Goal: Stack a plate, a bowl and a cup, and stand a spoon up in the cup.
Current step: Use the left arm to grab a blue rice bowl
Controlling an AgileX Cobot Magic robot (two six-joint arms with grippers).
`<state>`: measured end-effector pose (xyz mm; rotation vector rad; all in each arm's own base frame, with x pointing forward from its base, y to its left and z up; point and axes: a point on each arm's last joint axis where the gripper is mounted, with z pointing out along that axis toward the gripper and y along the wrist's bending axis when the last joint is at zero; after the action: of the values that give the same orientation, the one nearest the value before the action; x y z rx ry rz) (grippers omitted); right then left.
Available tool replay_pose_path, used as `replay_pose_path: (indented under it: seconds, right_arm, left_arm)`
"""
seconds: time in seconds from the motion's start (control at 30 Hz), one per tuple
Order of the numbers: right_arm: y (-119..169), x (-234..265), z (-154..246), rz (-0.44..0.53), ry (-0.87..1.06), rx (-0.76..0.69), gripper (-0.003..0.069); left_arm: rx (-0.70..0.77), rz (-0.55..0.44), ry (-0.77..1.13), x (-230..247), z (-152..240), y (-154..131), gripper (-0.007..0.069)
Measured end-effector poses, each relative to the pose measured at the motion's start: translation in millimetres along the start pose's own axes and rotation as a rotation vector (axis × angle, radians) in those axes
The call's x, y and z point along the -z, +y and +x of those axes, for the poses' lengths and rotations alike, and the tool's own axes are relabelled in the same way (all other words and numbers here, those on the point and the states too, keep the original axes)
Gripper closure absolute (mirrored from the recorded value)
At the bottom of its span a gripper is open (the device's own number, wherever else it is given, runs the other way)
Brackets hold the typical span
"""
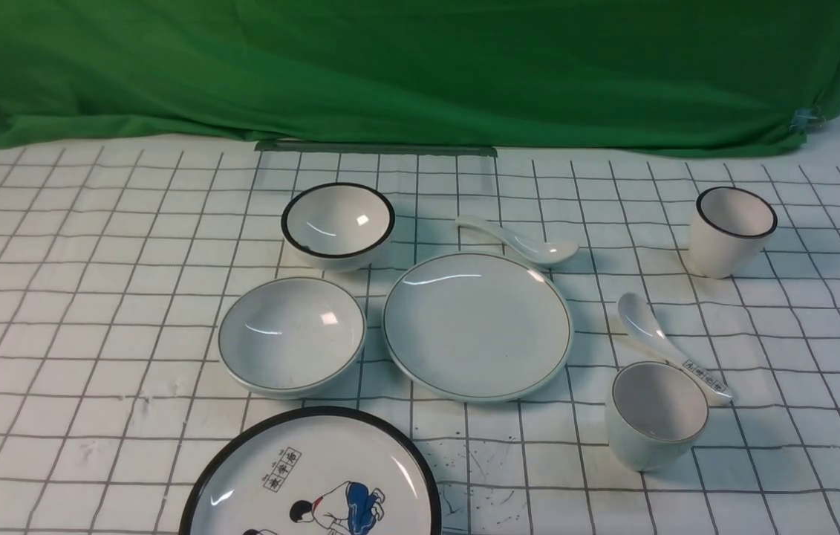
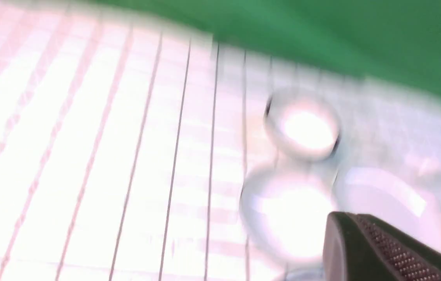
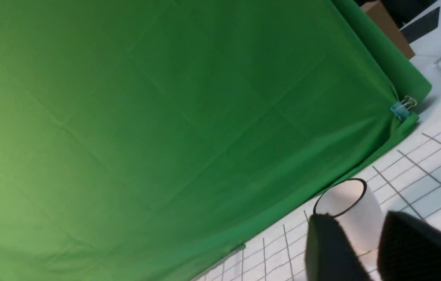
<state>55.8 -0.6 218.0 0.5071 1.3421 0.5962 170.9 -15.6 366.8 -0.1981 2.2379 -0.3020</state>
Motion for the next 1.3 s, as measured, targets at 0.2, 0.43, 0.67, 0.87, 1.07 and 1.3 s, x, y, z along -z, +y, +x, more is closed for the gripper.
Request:
replay_pose_path:
  seconds: [0.2, 0.43, 0.67, 0.87, 1.07, 1.3]
  right_arm:
    - [28.2, 0.1, -15.8, 0.026, 0.295, 0.127, 0.0547]
    - [83.9, -28.0, -52.6, -0.003, 0.741, 0.422, 0.0627]
    - [103.7, -90.9, -53.0, 0.118, 1.073, 0.63, 0.062]
    - [101.3, -119.1, -37.6, 0.16, 1.154, 0.643, 0.0603]
    - [95.4, -138.0, -21.8, 0.176, 1.18, 0.646, 0.0589]
    - [90.9, -147.5, -11.9, 0.19, 1.206, 0.648, 0.0572]
  left_arm:
    - [-0.051, 0.001, 0.343, -110.3, -6.0, 6.9, 0.0618]
    - [-0.137, -0.004, 0.498, -192.0, -10.2, -1.7, 0.0618]
    - [-0.198, -0.025, 0.567, -250.8, -8.9, -12.5, 0.054]
    - [-0.193, -0.04, 0.61, -273.8, 3.4, -6.8, 0.0328]
    - [-0.165, -0.046, 0.679, -293.7, 20.9, -1.2, 0.0193]
    - [-0.126, -0.03, 0.728, -295.3, 27.1, -2.4, 0.0528]
